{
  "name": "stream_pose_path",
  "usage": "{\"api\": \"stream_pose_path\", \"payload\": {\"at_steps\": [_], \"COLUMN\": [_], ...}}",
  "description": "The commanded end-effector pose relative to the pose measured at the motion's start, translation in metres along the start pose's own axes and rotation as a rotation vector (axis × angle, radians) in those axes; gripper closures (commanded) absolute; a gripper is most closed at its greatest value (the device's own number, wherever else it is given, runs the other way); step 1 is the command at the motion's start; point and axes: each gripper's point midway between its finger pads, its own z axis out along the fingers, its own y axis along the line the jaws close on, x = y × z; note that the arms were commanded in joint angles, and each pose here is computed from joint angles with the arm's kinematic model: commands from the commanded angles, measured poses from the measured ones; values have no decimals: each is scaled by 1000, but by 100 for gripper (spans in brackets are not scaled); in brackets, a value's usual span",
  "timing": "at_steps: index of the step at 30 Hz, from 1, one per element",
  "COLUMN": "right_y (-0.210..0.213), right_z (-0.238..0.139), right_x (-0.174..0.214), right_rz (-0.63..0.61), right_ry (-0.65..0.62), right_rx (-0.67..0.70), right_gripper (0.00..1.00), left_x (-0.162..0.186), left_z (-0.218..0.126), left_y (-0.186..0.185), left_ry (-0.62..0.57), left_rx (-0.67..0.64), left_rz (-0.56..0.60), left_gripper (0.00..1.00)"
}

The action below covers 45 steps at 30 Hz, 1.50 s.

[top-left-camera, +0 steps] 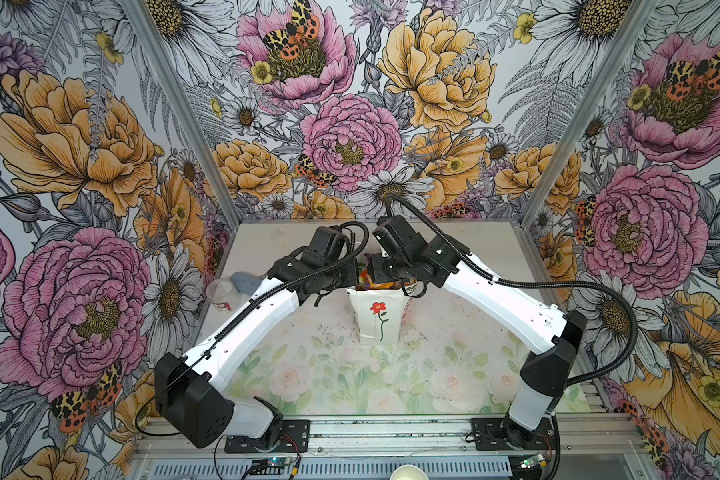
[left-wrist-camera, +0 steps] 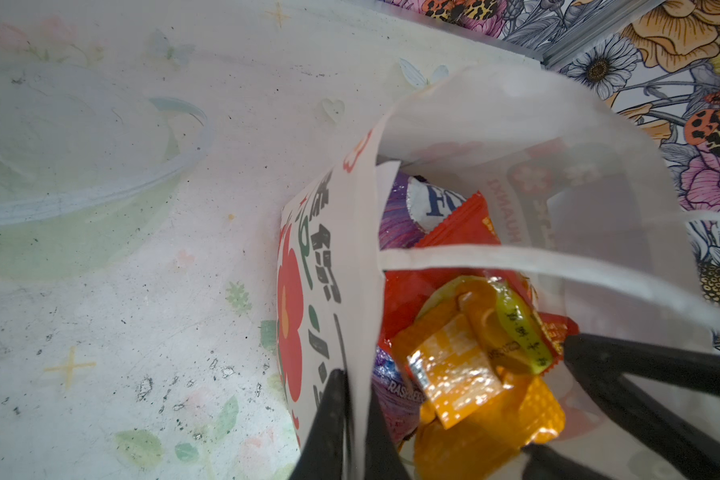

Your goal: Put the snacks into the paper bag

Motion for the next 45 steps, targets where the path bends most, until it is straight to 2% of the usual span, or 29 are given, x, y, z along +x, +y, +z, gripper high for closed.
{"api": "stream_pose_path", "payload": {"at_steps": [1,10,17,23,29,33,35,38,42,45], "right_y": [0,-7,-22,-52,-80,-95,-104,-110,-87,-88], "right_z": [-11,-30,-71,-119,-141,-144,-143,-132,-112,-90], "right_x": [-13,-16,-23,-14,9,21,27,31,24,15], "right_rz": [2,12,34,111,180,217,247,301,277,293], "right_ry": [-49,-92,-192,-359,-439,-457,-463,-437,-387,-347], "right_rx": [-2,10,25,25,32,56,80,75,3,14], "right_gripper": [43,39,38,37,36,34,30,24,23,23], "left_x": [-15,-14,-15,-20,-28,-32,-33,-31,-30,-30], "left_z": [-12,-10,-11,-18,-29,-37,-38,-35,-32,-31], "left_y": [-10,-9,-11,-12,-11,-13,-13,-13,-12,-11], "left_ry": [-58,-53,-53,-72,-104,-128,-133,-123,-115,-115], "left_rx": [51,49,56,66,75,88,86,85,83,80], "left_rz": [18,15,16,21,19,33,33,31,28,29], "left_gripper": [91,90,87,74,61,46,43,42,41,42]}}
